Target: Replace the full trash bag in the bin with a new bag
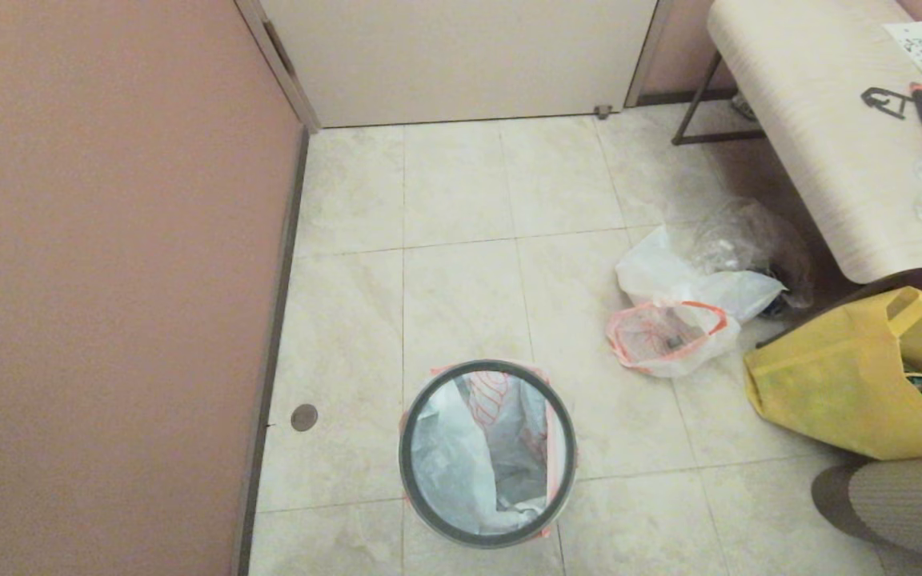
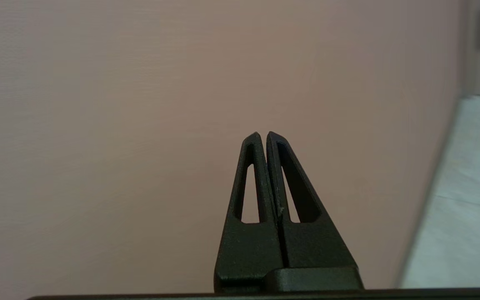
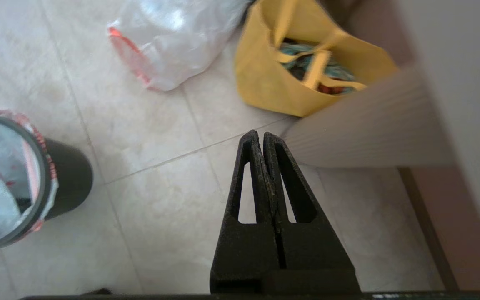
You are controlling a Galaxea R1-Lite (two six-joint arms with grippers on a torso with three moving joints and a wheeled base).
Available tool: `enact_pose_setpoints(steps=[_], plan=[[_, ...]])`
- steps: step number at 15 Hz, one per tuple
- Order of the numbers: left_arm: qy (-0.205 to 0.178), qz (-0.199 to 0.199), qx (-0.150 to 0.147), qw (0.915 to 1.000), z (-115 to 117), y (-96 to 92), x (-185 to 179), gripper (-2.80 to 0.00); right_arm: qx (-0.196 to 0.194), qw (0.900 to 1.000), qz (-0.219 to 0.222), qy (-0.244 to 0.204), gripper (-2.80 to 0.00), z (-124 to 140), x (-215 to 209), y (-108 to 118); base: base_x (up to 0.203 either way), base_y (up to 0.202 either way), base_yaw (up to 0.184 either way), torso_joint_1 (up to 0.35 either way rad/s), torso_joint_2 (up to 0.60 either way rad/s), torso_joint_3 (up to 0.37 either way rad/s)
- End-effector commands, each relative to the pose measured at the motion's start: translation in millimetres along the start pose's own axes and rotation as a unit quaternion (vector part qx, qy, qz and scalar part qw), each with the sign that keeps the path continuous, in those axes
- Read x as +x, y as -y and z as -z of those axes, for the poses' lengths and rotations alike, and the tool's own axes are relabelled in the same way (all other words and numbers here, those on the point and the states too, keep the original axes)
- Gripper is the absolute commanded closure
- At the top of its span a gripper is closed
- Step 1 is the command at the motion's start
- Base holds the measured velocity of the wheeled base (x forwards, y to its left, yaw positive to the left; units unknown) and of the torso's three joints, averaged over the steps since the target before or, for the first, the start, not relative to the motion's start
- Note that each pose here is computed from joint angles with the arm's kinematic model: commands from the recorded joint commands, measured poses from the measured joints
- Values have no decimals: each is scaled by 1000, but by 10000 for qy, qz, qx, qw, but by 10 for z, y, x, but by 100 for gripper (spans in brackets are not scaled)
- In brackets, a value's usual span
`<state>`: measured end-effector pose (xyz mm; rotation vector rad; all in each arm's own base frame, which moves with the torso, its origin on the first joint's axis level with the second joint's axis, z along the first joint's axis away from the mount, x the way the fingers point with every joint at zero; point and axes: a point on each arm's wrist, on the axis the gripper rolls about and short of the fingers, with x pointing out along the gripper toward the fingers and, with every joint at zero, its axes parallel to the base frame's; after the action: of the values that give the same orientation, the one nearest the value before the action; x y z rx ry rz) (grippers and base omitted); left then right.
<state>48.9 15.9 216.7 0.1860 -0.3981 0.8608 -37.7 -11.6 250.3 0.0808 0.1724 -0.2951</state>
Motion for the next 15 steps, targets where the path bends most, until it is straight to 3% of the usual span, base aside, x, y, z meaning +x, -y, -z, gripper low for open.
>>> enact_pose_setpoints(steps=[1,4,8,12,15], plan=[[320,-367,-291,9984,-89,-287,-216,0,189,9988,94,433,0,168,-248,98,0,0,0,0,0,0],[348,-452,-384,9976,0,-490,-460,0,37,9984,83,552,0,377,-334,136,0,0,0,0,0,0],[-54,19,-455,9989,298,-552,-638,0,-200,9983,-180,509,0,744,-332,129,0,0,0,0,0,0],[-260,155,-684,9972,465,-613,-771,0,-344,9975,-265,556,0,1087,-300,146,0,0,0,0,0,0],[-439,728,-813,9931,651,-644,-908,0,-219,9977,-381,507,0,1138,-242,129,0,0,0,0,0,0]])
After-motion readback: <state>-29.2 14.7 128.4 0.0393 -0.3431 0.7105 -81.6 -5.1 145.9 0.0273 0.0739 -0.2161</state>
